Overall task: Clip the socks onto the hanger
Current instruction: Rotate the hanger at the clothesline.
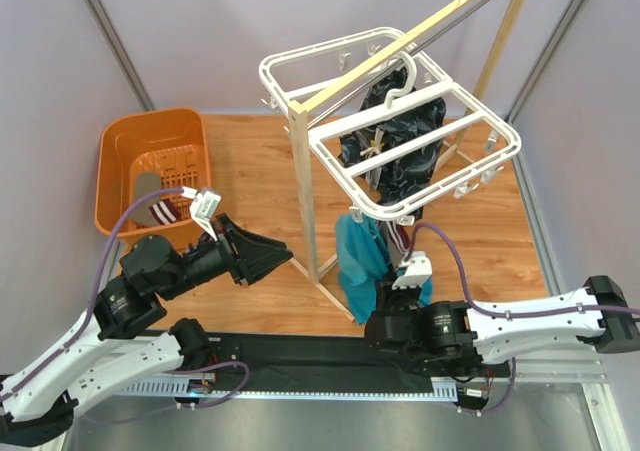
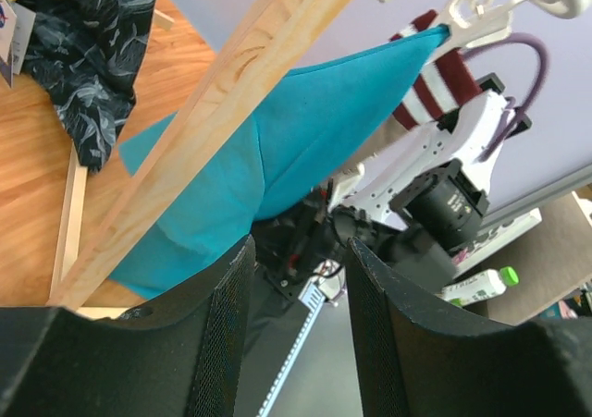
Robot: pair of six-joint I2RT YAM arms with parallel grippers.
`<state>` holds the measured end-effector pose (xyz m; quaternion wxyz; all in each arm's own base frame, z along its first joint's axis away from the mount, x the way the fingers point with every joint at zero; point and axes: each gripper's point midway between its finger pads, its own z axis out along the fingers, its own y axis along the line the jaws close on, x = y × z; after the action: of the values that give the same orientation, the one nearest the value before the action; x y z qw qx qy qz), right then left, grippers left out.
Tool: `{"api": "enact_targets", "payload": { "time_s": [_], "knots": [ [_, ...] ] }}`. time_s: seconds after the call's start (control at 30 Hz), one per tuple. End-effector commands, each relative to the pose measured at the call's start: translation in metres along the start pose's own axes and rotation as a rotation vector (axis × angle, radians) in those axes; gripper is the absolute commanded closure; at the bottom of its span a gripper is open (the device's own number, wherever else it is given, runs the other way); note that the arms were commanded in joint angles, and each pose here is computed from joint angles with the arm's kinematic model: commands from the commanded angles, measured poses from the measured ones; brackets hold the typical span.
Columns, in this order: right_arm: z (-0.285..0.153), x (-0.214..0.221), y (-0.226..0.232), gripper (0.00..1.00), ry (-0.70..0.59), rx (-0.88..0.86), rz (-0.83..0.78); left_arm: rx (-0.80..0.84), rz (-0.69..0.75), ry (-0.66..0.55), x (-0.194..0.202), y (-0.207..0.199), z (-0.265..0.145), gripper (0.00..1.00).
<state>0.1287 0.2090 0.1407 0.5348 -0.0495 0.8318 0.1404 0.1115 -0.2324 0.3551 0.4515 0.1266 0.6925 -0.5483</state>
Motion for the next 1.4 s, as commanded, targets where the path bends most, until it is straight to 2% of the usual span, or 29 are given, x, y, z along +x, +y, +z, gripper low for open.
{"api": "enact_targets", "payload": {
  "time_s": [0.0, 0.03, 0.1, 0.3, 0.47, 0.63, 0.67, 0.77, 0.83, 0.9, 0.93, 0.97, 1.0, 1.07, 1.2, 1.37],
  "knots": [
    [0.010, -0.027, -0.048, 0.89, -0.223, 0.183, 0.281, 0.035, -0.006, -0.042, -0.006, -0.007, -0.011, 0.48],
    [0.008, -0.026, -0.063, 0.95, -0.237, 0.213, 0.355, 0.034, -0.006, -0.047, -0.007, -0.008, -0.012, 0.48],
    [0.007, -0.029, -0.075, 0.99, -0.255, 0.232, 0.395, 0.034, -0.004, -0.051, -0.007, -0.008, -0.018, 0.48],
    [0.004, -0.036, -0.132, 0.95, -0.285, 0.417, 0.504, 0.045, -0.010, -0.045, -0.005, -0.010, -0.020, 0.48],
    [-0.014, -0.078, -0.164, 0.98, -0.443, 0.446, 0.597, 0.076, -0.024, -0.030, -0.003, -0.016, -0.017, 0.49],
    [-0.037, -0.120, -0.194, 0.97, -0.600, 0.519, 0.583, 0.082, -0.038, -0.016, 0.001, -0.015, -0.016, 0.49],
    [-0.045, -0.129, -0.206, 0.97, -0.652, 0.567, 0.586, 0.082, -0.044, -0.016, 0.002, -0.015, -0.016, 0.49],
    [-0.054, -0.145, -0.220, 0.97, -0.693, 0.695, 0.548, 0.094, -0.053, -0.009, 0.003, -0.017, -0.016, 0.49],
    [-0.040, -0.151, -0.215, 0.98, -0.645, 0.752, 0.475, 0.099, -0.056, 0.000, 0.005, -0.018, -0.015, 0.50],
    [-0.008, -0.157, -0.210, 0.96, -0.605, 0.663, 0.492, 0.102, -0.062, 0.007, 0.007, -0.018, -0.015, 0.50],
    [-0.002, -0.155, -0.229, 0.95, -0.603, 0.711, 0.528, 0.105, -0.065, 0.006, 0.007, -0.018, -0.016, 0.50],
    [0.013, -0.152, -0.226, 0.95, -0.555, 0.664, 0.547, 0.107, -0.074, 0.006, 0.007, -0.019, -0.016, 0.50],
    [0.028, -0.136, -0.236, 0.94, -0.463, 0.718, 0.518, 0.111, -0.078, 0.010, 0.008, -0.019, -0.016, 0.50],
    [0.037, -0.138, -0.253, 0.94, -0.423, 0.756, 0.556, 0.121, -0.083, 0.012, 0.008, -0.021, -0.018, 0.50],
    [0.056, -0.139, -0.273, 0.93, -0.396, 0.785, 0.523, 0.114, -0.086, 0.013, 0.011, -0.019, -0.023, 0.50],
    [0.053, -0.149, -0.298, 0.87, -0.406, 0.818, 0.497, 0.101, -0.085, 0.005, 0.010, -0.018, -0.026, 0.50]
  ]
}}
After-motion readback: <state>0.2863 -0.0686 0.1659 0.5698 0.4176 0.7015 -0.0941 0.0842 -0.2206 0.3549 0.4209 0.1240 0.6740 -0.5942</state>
